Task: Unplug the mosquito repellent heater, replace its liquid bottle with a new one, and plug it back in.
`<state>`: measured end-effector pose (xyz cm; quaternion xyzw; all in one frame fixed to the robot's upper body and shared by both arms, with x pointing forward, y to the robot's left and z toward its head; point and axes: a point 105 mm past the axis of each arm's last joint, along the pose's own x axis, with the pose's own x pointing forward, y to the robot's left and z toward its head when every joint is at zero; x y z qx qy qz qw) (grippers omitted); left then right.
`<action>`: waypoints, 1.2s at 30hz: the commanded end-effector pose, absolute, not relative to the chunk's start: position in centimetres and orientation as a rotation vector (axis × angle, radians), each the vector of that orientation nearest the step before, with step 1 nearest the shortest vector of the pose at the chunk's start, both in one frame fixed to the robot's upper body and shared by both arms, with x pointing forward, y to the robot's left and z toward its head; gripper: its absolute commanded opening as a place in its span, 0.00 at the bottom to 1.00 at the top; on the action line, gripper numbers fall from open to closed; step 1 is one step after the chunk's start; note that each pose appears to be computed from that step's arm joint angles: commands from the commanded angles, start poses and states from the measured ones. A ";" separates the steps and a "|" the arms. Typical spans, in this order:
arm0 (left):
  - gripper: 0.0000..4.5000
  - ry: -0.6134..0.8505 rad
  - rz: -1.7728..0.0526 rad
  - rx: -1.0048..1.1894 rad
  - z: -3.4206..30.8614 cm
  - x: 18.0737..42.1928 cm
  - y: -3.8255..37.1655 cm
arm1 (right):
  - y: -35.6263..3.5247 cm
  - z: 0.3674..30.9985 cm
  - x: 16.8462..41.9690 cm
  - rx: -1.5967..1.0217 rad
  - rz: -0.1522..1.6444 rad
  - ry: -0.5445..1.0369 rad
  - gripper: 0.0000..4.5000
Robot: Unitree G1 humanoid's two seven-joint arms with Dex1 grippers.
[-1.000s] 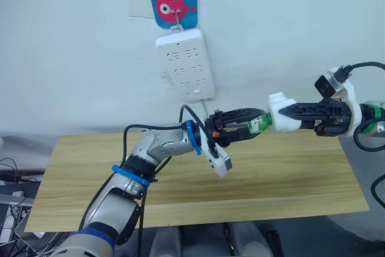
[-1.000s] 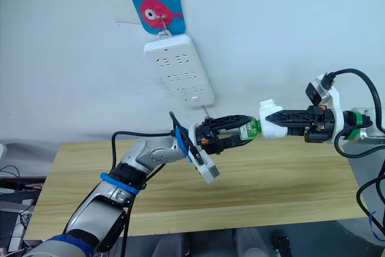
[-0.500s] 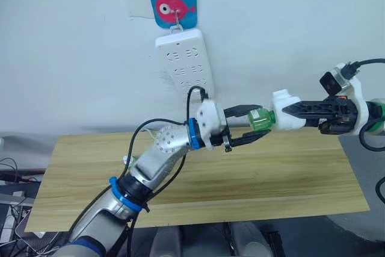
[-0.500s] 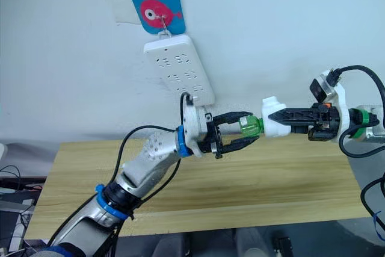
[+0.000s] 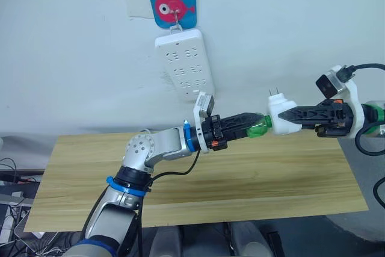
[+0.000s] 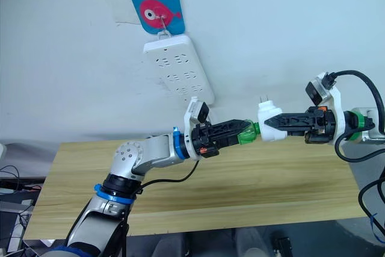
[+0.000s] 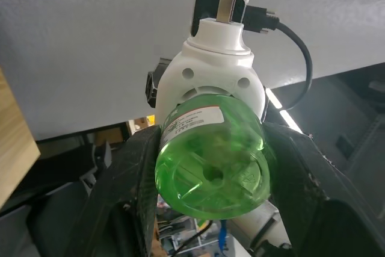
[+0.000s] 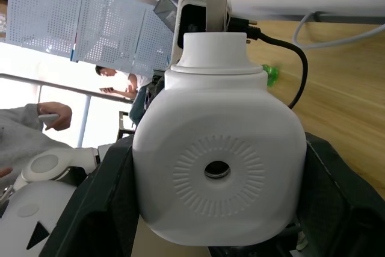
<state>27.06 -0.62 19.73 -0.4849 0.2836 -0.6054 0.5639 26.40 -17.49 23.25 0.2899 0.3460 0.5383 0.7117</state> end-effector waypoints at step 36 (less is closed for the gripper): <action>0.50 0.592 -1.411 -1.092 19.9 25.7 3.7 | -26.4 15.3 30.8 0.230 0.554 0.862 0.66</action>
